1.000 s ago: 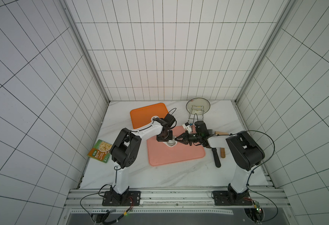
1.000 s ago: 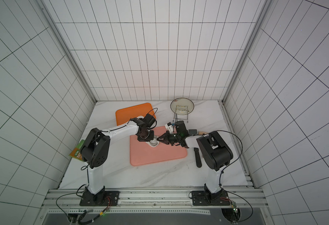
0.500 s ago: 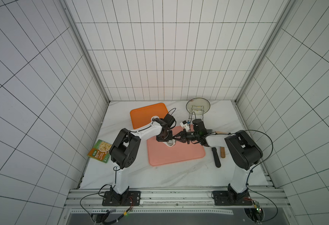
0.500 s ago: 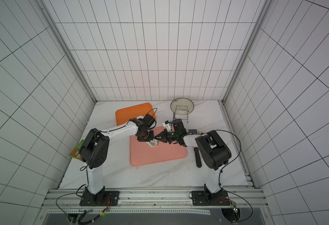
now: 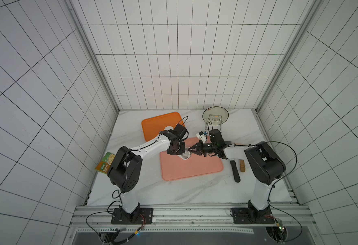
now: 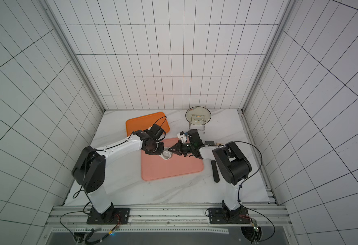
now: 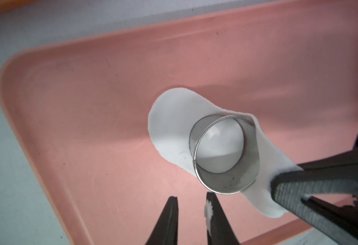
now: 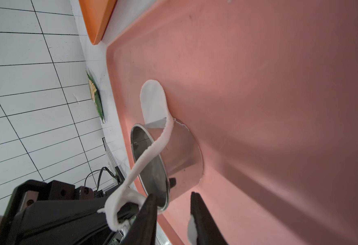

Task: Roll out the dumpling wrappers from the dough
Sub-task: Remove the dumpling wrapper from the work surface.

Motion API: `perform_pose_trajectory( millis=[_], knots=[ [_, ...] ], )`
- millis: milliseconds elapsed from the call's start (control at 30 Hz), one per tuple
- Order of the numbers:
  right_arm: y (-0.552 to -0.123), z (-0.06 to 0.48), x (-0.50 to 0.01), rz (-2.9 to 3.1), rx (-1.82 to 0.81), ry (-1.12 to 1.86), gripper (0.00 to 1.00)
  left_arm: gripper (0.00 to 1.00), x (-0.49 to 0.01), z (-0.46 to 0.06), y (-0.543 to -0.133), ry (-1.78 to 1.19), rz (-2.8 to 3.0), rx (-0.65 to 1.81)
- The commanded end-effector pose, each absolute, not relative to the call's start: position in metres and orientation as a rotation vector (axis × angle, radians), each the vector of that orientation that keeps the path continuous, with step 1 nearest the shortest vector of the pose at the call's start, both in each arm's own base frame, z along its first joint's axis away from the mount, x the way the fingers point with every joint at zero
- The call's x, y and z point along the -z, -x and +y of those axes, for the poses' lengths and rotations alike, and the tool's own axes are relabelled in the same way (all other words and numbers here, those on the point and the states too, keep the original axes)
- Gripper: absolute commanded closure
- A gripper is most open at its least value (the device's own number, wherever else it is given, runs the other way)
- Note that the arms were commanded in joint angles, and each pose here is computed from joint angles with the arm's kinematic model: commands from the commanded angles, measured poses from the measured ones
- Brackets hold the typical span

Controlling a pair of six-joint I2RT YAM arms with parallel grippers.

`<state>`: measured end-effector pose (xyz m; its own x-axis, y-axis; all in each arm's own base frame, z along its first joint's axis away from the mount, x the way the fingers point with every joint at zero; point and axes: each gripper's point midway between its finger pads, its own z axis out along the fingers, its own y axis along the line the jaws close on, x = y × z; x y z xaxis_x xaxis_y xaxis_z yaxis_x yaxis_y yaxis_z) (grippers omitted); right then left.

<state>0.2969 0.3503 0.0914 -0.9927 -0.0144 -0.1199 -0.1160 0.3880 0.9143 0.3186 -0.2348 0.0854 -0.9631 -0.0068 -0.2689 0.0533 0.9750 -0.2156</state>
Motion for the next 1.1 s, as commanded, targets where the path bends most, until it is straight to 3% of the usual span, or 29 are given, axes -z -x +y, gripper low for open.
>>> perform_pose_trajectory(
  millis=[0, 333, 1067],
  knots=[
    [-0.305, 0.354, -0.097, 2.525, -1.665, 0.132, 0.99, 0.7, -0.099, -0.241, -0.312, -0.064, 2.77, 0.434],
    [-0.307, 0.354, -0.099, 2.532, -1.672, 0.11, 0.97, 0.51, -0.118, -0.261, -0.292, -0.217, 2.554, 0.647],
    [-0.306, 0.355, -0.106, 2.541, -1.723, 0.133, 0.97, 0.49, -0.093, -0.281, -0.311, -0.332, 2.513, 0.508]
  ],
)
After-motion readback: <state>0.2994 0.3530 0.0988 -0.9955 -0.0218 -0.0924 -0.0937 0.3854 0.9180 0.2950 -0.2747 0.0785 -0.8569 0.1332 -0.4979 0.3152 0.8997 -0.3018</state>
